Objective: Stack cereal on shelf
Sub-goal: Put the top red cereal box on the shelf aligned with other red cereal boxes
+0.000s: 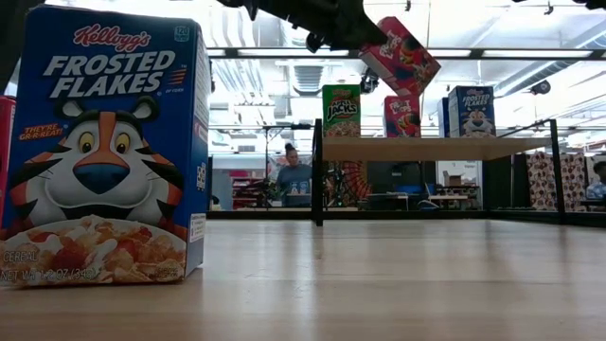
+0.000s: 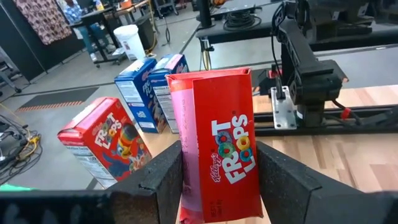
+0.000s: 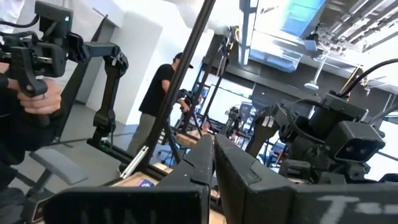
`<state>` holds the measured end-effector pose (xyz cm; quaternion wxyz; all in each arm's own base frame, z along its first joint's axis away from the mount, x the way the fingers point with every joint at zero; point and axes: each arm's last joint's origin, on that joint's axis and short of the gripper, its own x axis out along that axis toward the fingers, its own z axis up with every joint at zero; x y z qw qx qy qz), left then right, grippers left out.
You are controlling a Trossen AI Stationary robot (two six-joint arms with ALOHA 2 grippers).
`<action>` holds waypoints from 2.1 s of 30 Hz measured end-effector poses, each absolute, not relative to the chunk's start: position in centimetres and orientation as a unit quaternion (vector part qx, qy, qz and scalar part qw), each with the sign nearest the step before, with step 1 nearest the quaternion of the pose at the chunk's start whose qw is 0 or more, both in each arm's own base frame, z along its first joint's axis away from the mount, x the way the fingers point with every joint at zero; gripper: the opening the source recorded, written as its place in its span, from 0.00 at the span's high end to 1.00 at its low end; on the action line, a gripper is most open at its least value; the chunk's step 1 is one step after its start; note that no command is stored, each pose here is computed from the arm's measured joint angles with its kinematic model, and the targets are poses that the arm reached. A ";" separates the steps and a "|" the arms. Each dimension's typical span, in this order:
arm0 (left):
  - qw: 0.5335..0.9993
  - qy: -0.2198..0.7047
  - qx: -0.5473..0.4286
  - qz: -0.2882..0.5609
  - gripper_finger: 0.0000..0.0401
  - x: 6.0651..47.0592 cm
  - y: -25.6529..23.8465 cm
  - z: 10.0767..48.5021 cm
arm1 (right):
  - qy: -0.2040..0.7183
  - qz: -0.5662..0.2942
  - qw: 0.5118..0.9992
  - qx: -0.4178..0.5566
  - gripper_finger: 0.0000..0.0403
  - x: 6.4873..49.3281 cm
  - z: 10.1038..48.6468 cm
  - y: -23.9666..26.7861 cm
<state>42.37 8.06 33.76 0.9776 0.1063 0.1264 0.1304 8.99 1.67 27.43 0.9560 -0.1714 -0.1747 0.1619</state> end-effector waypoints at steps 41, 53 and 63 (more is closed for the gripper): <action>0.951 0.282 0.076 0.107 0.59 46.0 10.5 35.3 | -0.170 0.164 0.958 -0.163 0.98 9.0 27.4 1.7; 0.950 0.281 0.068 0.119 0.59 46.7 11.7 34.5 | -0.169 0.163 0.958 -0.165 0.98 9.0 27.4 1.7; 0.951 0.275 0.071 0.120 0.59 46.8 11.8 34.6 | -0.169 0.163 0.958 -0.166 0.98 9.0 27.4 1.7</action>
